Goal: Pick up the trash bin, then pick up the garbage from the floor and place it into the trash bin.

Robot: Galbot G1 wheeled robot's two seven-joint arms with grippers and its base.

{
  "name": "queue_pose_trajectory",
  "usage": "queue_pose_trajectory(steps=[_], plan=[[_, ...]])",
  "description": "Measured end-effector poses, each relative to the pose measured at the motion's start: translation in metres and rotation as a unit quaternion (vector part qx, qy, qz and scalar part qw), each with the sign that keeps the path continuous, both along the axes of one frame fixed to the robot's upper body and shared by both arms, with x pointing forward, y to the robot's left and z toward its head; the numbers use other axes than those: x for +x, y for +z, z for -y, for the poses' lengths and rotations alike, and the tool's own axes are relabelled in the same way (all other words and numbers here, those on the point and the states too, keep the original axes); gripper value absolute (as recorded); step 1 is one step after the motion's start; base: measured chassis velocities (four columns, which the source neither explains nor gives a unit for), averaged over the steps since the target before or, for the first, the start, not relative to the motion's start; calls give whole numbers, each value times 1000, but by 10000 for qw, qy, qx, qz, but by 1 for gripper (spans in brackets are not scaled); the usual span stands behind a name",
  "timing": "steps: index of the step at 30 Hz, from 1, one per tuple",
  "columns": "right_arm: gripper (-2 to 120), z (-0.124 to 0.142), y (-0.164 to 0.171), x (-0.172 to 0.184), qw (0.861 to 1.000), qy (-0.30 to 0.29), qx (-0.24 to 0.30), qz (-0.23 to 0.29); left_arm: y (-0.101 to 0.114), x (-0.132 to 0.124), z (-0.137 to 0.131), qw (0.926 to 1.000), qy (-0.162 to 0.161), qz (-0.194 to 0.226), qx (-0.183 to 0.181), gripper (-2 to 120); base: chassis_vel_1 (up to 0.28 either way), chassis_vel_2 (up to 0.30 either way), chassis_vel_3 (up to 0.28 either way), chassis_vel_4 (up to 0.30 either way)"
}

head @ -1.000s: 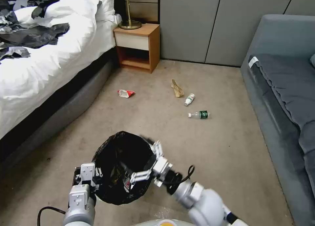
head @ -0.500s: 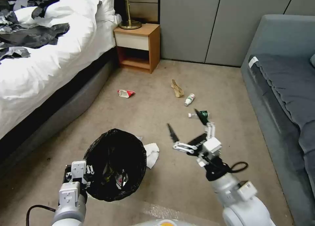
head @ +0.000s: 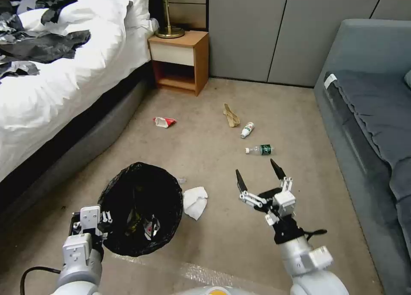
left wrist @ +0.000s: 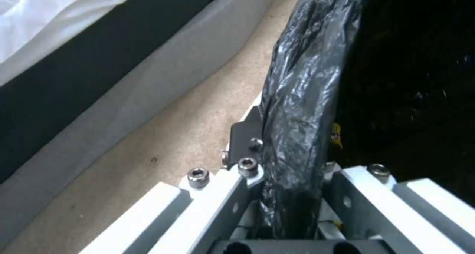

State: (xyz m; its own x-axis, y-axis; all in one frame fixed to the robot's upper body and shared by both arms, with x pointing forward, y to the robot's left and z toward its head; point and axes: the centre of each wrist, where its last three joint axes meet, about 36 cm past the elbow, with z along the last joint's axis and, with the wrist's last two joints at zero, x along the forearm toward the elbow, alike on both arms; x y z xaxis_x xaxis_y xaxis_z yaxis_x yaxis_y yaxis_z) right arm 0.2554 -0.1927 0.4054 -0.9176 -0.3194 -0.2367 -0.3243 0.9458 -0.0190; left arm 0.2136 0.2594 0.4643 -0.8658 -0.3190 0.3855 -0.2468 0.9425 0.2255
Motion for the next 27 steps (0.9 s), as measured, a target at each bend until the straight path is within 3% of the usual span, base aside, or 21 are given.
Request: queue_pose_trajectory(steps=[4, 6, 7, 8, 9, 11, 16, 20, 23, 24, 27], plan=[[100, 0, 4, 15, 9998, 13, 64, -174, 2, 1, -1, 10000, 37, 31, 8, 1, 0, 0, 0, 0], [100, 1, 6, 29, 9987, 122, 102, -474, 3, 2, -1, 9999, 83, 65, 8, 1, 0, 0, 0, 0], [100, 5, 4, 45, 9946, 310, 76, -992, 5, 4, 0, 9999, 123, 106, -7, 1, 0, 0, 0, 0], [100, 5, 4, 45, 9946, 310, 76, -992, 5, 4, 0, 9999, 123, 106, -7, 1, 0, 0, 0, 0], [100, 13, -3, 60, 9873, 563, -228, -1467, 6, 5, 1, 9998, 156, 138, -16, 1, 0, 0, 0, 0], [100, 18, -22, 92, 9730, 977, -891, -1890, 7, 7, 1, 9997, 179, 167, -22, 1, 0, 0, 0, 0], [100, 10, -53, 135, 9553, 1393, -1570, -2082, 7, 10, -1, 9997, 215, 142, -13, 1, 0, 0, 0, 0], [100, 2, -113, 170, 9162, 1987, -2623, -2285, 6, 15, 6, 9998, 188, 106, -50, 1, 0, 0, 0, 0], [100, -1, -122, 182, 9045, 2183, -2922, -2210, 5, 15, 8, 9998, 180, 88, -69, 1, 0, 0, 0, 0], [100, -6, -131, 200, 8855, 2519, -3325, -2047, 3, 16, 9, 9998, 179, 61, -74, 1, 0, 0, 0, 0], [100, -11, -142, 212, 8675, 2831, -3634, -1878, 1, 16, 10, 9998, 177, 35, -72, 1, 0, 0, 0, 0]])
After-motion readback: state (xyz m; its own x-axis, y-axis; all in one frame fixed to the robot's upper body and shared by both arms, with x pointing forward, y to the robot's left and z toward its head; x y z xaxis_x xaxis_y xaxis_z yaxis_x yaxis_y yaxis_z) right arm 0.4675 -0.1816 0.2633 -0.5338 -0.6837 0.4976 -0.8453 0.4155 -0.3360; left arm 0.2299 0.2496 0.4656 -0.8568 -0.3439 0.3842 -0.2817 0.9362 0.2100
